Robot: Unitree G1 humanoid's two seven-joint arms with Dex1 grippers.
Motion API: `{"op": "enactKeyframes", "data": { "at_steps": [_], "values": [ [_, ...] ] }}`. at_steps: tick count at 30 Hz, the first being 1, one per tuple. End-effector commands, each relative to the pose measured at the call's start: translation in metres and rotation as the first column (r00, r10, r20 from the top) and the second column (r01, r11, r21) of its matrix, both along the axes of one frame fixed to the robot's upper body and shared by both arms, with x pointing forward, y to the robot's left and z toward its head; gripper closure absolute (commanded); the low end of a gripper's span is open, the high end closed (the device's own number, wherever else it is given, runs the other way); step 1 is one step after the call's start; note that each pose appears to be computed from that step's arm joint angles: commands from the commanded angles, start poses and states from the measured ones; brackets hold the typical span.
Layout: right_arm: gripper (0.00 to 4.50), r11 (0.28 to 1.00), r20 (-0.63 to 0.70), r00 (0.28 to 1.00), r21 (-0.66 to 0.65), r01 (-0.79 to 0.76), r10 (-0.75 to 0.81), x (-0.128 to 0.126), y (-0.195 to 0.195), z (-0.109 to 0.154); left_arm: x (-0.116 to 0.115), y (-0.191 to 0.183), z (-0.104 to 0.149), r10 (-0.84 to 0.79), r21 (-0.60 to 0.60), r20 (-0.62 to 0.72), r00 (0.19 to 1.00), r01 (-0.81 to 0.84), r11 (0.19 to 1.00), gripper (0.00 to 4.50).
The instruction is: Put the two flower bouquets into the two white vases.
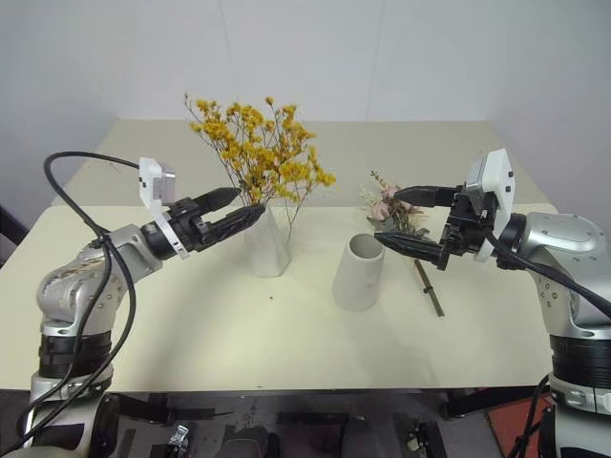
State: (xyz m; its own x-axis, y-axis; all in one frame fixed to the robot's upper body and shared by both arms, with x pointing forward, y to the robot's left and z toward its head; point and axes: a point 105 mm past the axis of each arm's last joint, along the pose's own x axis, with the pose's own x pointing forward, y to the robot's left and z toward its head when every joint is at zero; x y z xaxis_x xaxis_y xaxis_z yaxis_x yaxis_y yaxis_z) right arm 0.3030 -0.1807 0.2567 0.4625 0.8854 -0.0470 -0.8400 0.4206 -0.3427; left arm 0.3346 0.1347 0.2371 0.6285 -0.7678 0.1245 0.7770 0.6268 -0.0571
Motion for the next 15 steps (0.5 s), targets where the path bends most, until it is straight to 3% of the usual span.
{"op": "enactKeyframes", "data": {
  "at_steps": [1, 9, 15],
  "values": [
    [0.0, 1.0, 0.035, 0.999, 0.005, -0.008, 0.008, -0.004, -0.001, 0.01, -0.011, 0.01, 0.015, 0.008, 0.003, 0.046, 0.999, -0.008, 1.0, 0.03],
    [0.0, 1.0, 0.03, 0.999, 0.0, -0.011, 0.011, -0.001, 0.0, 0.009, -0.028, 0.025, 0.023, -0.018, 0.064, 0.079, 0.997, 0.013, 0.998, 0.03],
    [0.0, 1.0, 0.022, 1.0, -0.004, -0.011, 0.012, 0.0, 0.0, 0.007, -0.051, 0.029, 0.017, -0.153, 0.183, 0.121, 0.981, 0.129, 0.975, 0.03]
  ]
}}
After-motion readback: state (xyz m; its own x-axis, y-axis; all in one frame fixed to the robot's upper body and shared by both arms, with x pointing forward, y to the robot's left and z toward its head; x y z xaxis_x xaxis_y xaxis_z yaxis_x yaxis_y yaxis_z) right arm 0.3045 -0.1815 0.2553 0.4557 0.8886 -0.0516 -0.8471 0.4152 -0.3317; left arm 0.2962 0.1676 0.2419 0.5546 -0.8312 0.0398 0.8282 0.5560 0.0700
